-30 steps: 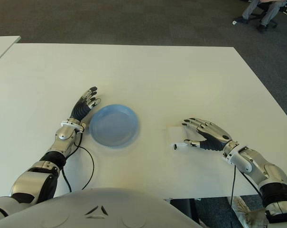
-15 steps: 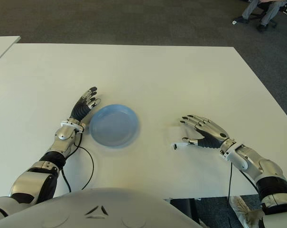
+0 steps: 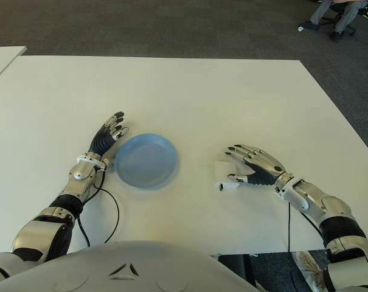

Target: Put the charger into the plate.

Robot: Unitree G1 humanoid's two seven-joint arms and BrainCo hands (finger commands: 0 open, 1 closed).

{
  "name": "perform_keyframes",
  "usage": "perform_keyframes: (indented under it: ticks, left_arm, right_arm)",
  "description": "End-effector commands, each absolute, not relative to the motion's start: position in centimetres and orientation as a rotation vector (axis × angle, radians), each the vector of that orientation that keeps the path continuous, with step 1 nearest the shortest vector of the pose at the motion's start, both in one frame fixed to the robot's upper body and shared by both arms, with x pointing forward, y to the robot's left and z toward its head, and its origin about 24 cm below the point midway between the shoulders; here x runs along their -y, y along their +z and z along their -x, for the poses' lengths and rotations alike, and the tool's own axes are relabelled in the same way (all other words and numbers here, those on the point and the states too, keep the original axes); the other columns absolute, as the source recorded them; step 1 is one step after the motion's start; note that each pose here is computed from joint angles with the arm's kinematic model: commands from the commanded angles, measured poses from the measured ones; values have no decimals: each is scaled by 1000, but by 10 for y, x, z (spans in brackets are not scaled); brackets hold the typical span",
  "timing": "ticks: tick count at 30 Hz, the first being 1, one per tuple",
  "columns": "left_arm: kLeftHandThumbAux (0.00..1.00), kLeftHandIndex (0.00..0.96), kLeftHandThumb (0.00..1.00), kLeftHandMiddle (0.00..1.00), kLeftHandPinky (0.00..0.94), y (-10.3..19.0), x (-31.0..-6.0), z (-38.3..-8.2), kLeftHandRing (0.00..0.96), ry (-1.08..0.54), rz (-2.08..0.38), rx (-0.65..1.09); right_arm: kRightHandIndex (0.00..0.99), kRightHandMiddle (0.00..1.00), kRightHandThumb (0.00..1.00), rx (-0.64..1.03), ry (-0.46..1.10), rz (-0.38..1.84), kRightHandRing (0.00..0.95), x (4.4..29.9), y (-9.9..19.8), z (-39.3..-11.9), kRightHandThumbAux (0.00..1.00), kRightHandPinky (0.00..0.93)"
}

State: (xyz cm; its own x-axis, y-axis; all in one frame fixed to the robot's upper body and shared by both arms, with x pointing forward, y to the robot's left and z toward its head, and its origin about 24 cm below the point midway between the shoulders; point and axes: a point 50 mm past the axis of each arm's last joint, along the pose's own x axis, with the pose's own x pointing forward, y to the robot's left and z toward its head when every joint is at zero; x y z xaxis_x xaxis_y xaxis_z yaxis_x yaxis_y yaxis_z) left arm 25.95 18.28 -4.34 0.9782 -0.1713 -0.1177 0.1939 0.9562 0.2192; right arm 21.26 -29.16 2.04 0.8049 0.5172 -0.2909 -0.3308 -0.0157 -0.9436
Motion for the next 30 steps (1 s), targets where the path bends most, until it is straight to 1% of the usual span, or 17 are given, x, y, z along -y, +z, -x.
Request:
perform_keyframes:
  ticks: [1, 17, 30]
  left_arm:
    - [486, 0, 0, 46, 62, -82, -191, -221, 46, -189, -223, -318]
    - [481, 0, 0, 45, 59, -82, -187, -221, 43, -192, -217, -315]
    - [482, 0, 0, 41, 49, -83, -186, -222, 37, -194, -211, -324]
  right_arm:
    - [0, 0, 200, 138, 713, 1454, 0, 287, 16, -215, 110, 0]
    - [0, 0, 210, 136, 768, 1477, 0, 283, 18, -226, 110, 0]
    - [0, 0, 214, 136, 752, 1473, 0, 288, 25, -223, 111, 0]
